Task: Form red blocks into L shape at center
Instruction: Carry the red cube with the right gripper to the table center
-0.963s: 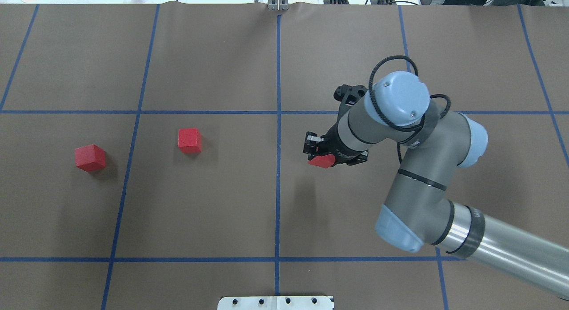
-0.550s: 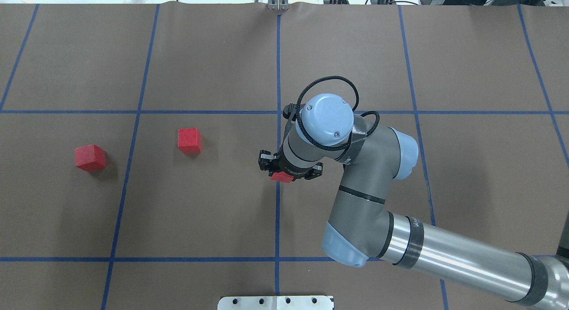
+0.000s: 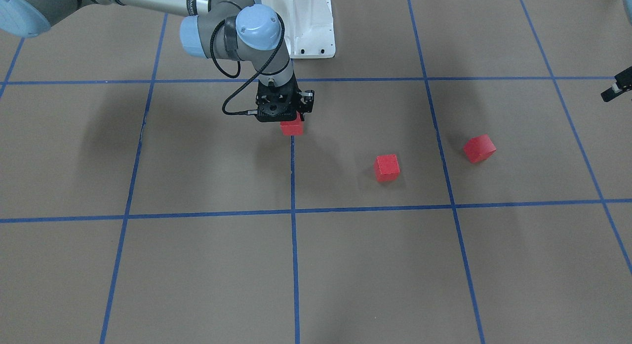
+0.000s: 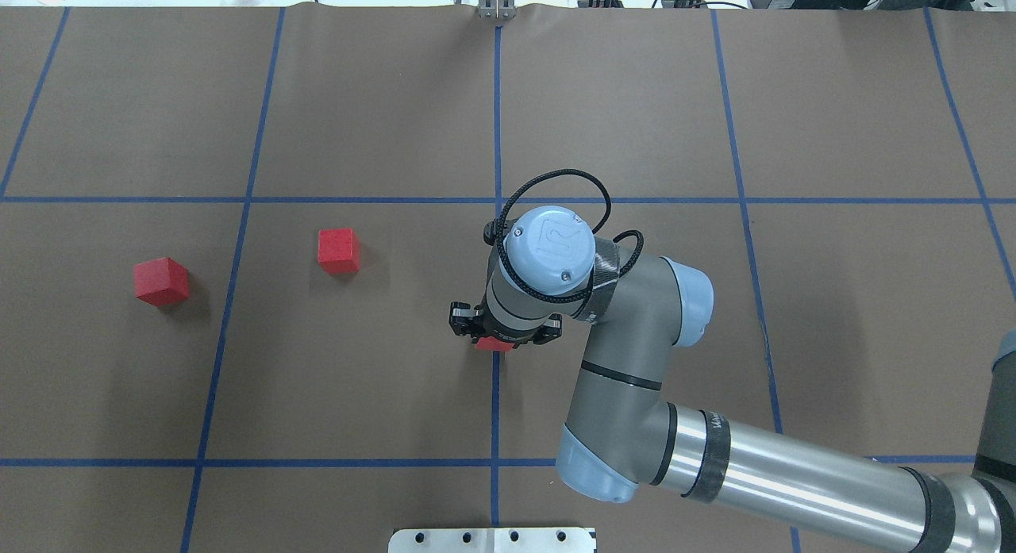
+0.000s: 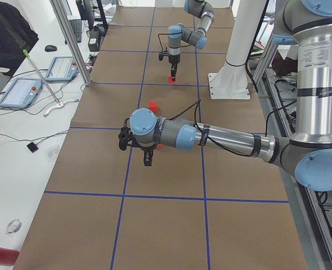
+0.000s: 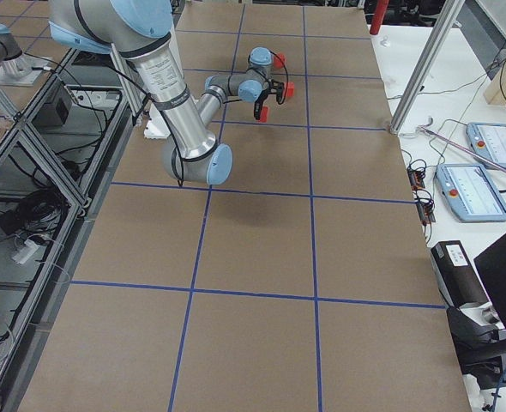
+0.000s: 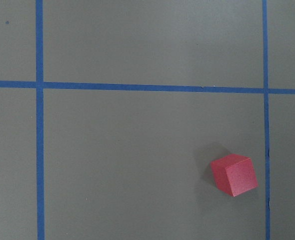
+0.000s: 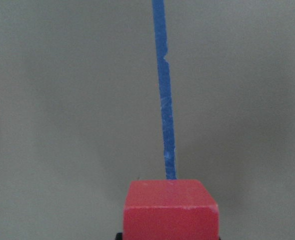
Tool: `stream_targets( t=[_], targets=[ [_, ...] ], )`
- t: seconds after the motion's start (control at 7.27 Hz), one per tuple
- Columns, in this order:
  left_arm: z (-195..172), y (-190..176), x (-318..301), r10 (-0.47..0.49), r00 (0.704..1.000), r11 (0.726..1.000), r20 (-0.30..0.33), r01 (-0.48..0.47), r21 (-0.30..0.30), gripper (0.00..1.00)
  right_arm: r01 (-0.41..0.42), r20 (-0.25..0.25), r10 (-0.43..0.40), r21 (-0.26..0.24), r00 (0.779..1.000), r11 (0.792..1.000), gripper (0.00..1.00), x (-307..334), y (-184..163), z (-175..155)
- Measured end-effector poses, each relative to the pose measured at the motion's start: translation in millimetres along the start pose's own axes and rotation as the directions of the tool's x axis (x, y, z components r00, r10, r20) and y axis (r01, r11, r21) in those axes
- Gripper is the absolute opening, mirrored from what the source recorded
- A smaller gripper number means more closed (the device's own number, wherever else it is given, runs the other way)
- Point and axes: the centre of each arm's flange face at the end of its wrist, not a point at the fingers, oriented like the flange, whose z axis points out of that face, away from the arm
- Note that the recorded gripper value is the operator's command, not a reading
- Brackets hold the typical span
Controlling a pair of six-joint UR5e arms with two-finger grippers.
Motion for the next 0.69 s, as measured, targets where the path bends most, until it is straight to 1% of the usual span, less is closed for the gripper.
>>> stream_targets(
  t=[0.41,0.55,0.69],
  targets=[
    [0.3,0.0,-0.5,-0.002,1.0,1.0,0.0,0.002,-0.001,1.0,0.013,-0.019,-0.013,-0.003,1.0,1.0,0.0,1.3,3.9,11.4],
    [0.3,0.0,-0.5,-0.002,1.0,1.0,0.0,0.002,-0.001,1.0,0.012,-0.022,-0.012,-0.002,1.0,1.0,0.14,1.7,3.7,12.9],
    [0.3,0.0,-0.6,-0.002,1.0,1.0,0.0,0.002,-0.001,1.0,0.012,-0.024,-0.012,-0.001,1.0,1.0,0.64,1.8,3.9,13.9]
  ],
)
